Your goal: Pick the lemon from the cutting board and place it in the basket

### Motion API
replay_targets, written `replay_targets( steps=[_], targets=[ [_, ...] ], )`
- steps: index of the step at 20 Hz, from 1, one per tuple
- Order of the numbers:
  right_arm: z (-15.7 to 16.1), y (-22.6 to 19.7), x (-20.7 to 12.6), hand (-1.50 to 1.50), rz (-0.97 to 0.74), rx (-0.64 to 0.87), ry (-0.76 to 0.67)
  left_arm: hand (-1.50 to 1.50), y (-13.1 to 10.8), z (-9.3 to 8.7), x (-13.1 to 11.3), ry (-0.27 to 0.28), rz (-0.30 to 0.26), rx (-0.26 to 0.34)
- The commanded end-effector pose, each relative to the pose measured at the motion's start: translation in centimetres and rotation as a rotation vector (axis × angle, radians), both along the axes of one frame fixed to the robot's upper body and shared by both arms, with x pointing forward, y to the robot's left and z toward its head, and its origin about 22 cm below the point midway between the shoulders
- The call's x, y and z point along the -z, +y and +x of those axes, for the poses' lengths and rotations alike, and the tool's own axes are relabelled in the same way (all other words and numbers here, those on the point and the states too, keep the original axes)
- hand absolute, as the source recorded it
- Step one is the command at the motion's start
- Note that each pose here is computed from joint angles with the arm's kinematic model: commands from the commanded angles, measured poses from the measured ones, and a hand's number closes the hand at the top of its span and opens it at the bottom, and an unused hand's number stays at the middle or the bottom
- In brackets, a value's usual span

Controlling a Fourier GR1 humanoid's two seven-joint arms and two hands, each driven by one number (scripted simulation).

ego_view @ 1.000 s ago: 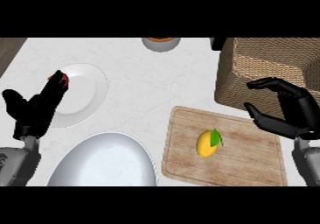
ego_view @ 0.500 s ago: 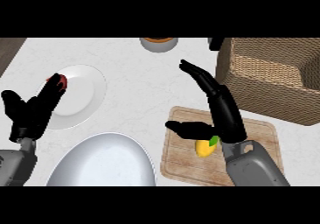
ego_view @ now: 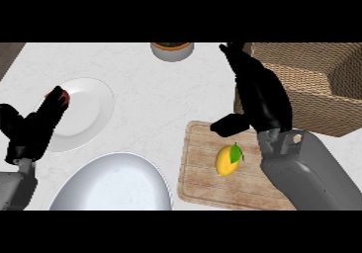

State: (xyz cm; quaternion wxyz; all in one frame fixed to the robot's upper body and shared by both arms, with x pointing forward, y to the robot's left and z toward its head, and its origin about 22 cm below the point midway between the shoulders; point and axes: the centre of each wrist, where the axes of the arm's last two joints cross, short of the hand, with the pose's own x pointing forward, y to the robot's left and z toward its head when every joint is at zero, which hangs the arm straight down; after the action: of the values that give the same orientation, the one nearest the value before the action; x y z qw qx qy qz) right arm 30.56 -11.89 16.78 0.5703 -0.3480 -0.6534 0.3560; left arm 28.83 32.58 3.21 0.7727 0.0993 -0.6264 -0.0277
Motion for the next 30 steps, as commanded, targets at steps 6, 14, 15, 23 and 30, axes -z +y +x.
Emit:
replay_targets(
  steps=[6,14,15,23,30],
  targets=[
    [-1.0,-0.3,-9.5,-1.5,-0.228,0.117,0.269,0.0,0.0,0.0,-0.3,-0.007,-0.011,-0.015],
    [-3.2,-4.1,-10.5,-1.5,-0.1,0.026,0.41,0.0,0.6,-0.9,0.2,-0.005,-0.017,-0.009],
    [-4.1,-4.7,-11.2,-1.5,-0.098,0.018,0.391,0.0,1.1,-0.7,-0.3,-0.005,0.002,-0.011],
    [-12.0,-7.2,-8.6,-1.5,0.084,0.007,0.293,0.0,-1.6,-0.8,1.1,-0.024,-0.004,-0.009],
    [-11.3,-7.9,-4.3,-1.5,0.083,0.049,0.26,0.0,0.7,-0.3,-0.9,-0.022,0.0,0.016]
  ],
)
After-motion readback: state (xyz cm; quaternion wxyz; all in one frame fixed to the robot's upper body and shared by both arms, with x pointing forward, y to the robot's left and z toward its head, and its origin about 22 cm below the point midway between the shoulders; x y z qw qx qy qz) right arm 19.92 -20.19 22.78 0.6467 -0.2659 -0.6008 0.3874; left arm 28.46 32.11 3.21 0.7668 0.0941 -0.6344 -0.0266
